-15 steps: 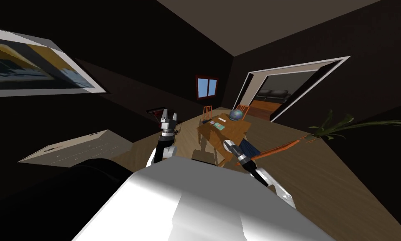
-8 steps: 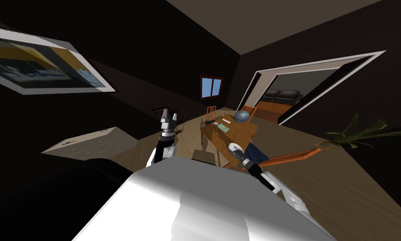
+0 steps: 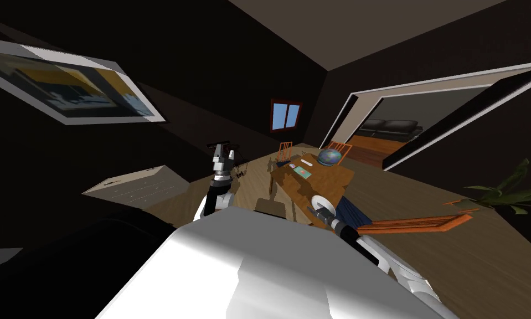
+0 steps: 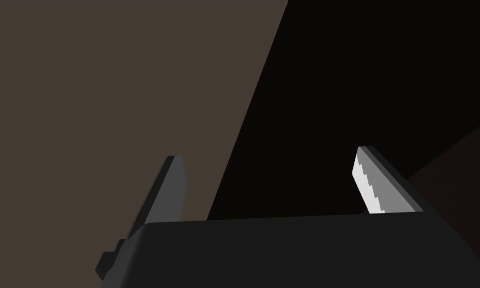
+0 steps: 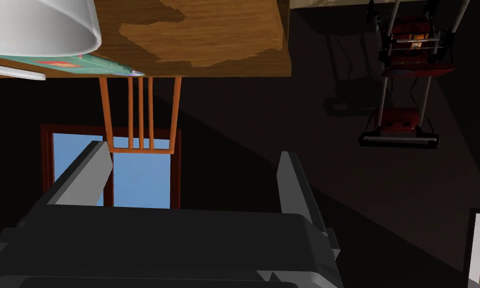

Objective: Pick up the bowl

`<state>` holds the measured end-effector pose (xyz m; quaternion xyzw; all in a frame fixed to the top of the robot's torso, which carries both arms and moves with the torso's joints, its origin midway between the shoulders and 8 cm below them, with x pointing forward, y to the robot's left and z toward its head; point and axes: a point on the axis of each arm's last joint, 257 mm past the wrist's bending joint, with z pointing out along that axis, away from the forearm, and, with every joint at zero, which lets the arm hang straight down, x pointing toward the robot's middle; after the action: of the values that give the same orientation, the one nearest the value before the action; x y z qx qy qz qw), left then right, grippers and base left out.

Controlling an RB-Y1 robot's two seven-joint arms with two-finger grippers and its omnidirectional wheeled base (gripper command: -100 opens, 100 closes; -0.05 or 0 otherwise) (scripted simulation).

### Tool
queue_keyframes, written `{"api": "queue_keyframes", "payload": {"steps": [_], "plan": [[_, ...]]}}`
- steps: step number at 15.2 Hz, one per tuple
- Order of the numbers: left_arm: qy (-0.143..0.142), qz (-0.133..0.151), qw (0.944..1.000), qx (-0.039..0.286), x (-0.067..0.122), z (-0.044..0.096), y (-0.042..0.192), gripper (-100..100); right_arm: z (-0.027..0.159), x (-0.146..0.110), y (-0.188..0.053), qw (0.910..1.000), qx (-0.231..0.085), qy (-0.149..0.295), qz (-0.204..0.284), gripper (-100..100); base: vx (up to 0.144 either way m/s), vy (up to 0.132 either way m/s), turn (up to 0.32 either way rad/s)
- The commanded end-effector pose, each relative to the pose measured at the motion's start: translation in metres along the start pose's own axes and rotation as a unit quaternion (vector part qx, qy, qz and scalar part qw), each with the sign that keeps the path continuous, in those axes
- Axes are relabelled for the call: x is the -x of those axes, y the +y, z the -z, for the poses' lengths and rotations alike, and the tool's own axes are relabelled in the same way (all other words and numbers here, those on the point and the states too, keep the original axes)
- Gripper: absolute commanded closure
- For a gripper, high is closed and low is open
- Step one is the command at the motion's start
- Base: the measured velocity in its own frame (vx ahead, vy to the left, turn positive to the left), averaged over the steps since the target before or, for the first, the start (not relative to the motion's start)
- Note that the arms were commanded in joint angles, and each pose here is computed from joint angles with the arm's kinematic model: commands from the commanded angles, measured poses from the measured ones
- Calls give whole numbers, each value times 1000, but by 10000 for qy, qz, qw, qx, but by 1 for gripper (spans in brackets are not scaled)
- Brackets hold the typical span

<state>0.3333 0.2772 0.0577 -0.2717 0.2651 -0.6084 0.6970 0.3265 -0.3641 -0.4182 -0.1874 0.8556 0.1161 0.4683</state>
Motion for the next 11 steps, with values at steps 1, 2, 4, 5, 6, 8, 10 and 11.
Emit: {"api": "queue_keyframes", "payload": {"steps": [1,2,4,5,6,8,10,11], "plan": [[0,0,10000,0,0,0,0,0,10,-26,-12,9993,-91,307,207,-100,87,104,145],[0,0,10000,0,0,0,0,0,11,-30,-16,9991,-127,354,197,-100,59,68,34],[0,-1,10000,0,0,0,0,0,23,-50,-27,9967,-171,655,446,-100,33,40,32],[0,0,10000,0,0,0,0,0,25,-55,-31,9963,-214,712,434,-100,51,59,108],[0,-1,10000,0,0,0,0,0,40,-77,-44,9920,-272,1036,666,-100,71,92,135],[0,0,10000,0,0,0,0,0,54,-95,-55,9866,-306,1332,891,-100,74,104,109],[0,0,10000,0,0,0,0,0,74,-119,-71,9787,-390,1698,1085,-100,76,102,112],[0,0,10000,0,0,0,0,0,76,-122,-73,9782,-411,1727,1079,-100,78,90,82]]}}
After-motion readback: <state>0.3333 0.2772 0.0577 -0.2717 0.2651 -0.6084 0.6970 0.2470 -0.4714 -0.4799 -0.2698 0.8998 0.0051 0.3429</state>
